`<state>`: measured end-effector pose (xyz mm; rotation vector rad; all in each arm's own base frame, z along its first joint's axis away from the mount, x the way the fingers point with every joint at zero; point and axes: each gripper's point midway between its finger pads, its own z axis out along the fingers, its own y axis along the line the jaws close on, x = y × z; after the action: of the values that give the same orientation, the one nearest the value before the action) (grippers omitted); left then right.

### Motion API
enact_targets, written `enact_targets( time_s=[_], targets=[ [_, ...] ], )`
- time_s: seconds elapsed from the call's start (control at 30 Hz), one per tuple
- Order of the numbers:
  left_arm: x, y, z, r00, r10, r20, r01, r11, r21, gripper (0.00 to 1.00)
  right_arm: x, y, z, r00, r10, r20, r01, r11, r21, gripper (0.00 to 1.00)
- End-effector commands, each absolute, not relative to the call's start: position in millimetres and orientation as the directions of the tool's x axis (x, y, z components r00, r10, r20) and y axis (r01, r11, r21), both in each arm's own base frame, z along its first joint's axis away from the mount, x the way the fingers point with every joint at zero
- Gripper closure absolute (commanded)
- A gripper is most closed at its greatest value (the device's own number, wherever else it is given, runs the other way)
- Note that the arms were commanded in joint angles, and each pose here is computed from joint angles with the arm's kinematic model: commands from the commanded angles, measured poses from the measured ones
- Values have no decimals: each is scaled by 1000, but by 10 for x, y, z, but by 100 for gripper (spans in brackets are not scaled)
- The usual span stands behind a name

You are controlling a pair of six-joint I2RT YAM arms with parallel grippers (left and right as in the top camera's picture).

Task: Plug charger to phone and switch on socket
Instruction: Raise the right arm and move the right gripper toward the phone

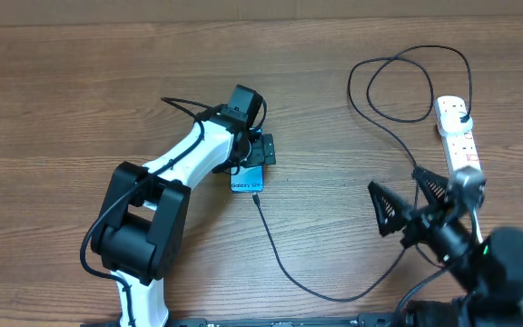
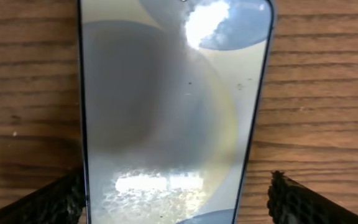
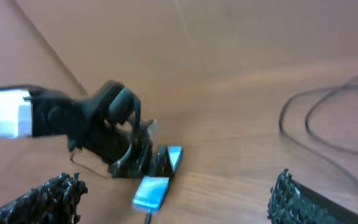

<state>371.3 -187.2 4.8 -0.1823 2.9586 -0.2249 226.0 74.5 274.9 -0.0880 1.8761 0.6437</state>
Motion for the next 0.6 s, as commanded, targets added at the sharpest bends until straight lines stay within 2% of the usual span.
enact_targets(
  time_s=[0.0, 0.17, 0.3, 0.57],
  targets=[
    [3321, -1698, -458, -984, -177, -21, -177, 984, -34, 6, 2375, 739, 2879, -464, 171, -869, -356, 862, 360, 0],
    [3258, -1707, -460, -984, -178, -3, -178, 984, -21, 7, 2503, 834, 2779, -675, 173, -718, -308, 818, 486, 0],
    [3220, -1715, -460, -985, -171, 5, -171, 985, -13, 9, 2587, 1012, 2714, -752, 165, -639, -344, 728, 593, 0],
    [3208, -1678, -463, -986, -167, -1, -167, 986, 13, 13, 2779, 1011, 2259, -858, 148, -492, -249, 717, 651, 1]
  ],
)
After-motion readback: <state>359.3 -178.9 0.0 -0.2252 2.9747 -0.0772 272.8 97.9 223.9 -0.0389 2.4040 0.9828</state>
